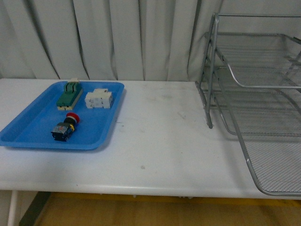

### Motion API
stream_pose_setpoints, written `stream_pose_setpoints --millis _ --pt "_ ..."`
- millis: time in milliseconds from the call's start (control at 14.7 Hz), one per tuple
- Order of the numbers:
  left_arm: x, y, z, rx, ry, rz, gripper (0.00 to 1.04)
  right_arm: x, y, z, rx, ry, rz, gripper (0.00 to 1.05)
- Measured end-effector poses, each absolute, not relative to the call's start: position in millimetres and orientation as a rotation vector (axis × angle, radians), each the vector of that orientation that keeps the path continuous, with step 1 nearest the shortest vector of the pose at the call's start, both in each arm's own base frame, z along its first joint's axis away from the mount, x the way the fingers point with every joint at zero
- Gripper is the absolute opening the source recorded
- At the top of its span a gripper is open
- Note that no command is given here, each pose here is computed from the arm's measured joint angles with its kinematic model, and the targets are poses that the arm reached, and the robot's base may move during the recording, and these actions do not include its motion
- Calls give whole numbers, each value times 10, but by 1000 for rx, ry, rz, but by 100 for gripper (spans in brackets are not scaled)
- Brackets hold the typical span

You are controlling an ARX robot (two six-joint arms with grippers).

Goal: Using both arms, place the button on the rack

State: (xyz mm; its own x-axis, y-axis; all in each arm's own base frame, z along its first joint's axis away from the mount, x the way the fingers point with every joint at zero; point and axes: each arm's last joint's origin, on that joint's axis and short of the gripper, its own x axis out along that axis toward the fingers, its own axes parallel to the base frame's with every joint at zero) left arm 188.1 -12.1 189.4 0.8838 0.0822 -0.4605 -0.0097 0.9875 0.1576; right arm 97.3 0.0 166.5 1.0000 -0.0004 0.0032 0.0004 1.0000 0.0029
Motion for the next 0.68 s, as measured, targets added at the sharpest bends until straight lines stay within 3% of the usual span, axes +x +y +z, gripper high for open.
stream_pose_setpoints --millis 68,410,683 --pt "2098 -125 1879 143 542 14 98 973 0 1666 3 -4 0 100" --pt "3451 -68 1501 80 817 -107 98 973 0 1665 3 -3 0 98" --pt "4120 -40 1283 52 888 -125 98 973 0 1666 3 -4 0 98"
